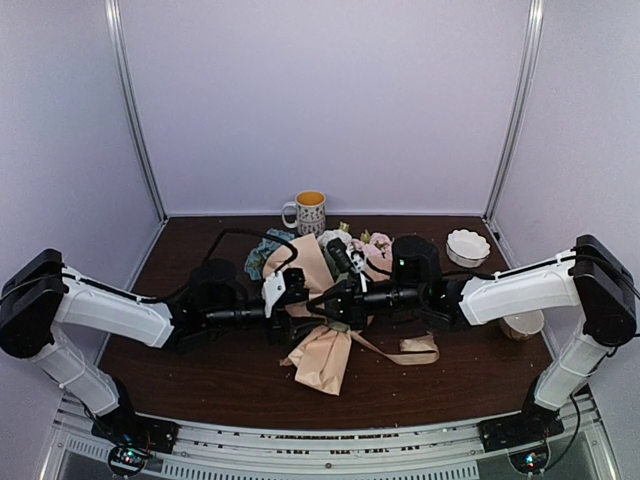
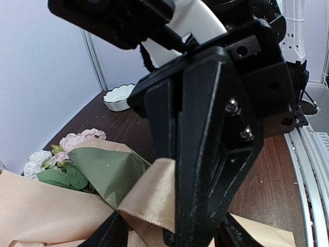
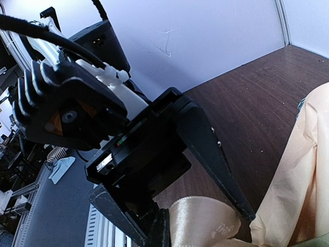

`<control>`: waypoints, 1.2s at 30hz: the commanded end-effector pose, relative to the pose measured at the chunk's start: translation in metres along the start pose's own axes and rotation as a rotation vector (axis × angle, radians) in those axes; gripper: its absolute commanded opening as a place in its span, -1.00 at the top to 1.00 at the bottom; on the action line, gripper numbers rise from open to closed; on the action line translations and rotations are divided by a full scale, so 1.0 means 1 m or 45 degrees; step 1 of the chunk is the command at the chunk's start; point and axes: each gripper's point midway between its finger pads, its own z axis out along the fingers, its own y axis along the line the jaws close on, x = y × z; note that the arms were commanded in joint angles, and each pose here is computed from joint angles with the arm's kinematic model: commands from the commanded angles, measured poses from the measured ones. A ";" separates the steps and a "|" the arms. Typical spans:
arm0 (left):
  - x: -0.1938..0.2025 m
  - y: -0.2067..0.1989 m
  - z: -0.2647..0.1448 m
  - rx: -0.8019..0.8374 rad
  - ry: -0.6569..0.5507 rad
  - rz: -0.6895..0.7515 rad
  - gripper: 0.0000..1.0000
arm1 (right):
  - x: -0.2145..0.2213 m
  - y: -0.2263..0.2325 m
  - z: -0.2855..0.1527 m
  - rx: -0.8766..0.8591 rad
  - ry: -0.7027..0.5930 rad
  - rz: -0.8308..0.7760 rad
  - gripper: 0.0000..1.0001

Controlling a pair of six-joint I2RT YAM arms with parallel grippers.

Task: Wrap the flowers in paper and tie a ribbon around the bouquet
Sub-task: Cross the half-tied ribbon over the folded bouquet.

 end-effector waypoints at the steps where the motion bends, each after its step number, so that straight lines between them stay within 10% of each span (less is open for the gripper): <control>1: -0.018 0.006 0.008 0.000 -0.073 -0.004 -0.14 | -0.015 0.001 -0.007 0.031 -0.068 -0.030 1.00; 7: -0.016 0.001 0.015 0.063 -0.042 -0.008 0.33 | -0.019 0.005 -0.010 0.031 -0.079 -0.058 1.00; 11: -0.013 0.000 0.022 0.096 0.004 -0.022 1.00 | -0.018 0.004 -0.011 0.043 -0.057 -0.066 1.00; 18: -0.011 0.007 0.019 0.038 0.017 -0.032 1.00 | -0.011 -0.018 -0.045 0.349 0.044 -0.075 0.43; 26: -0.007 0.006 0.020 0.054 0.055 -0.015 1.00 | 0.060 -0.118 -0.227 1.495 0.239 0.436 -0.14; 36: -0.007 0.002 0.021 0.088 0.062 -0.007 1.00 | 0.144 -0.115 -0.220 1.316 0.874 0.653 -0.45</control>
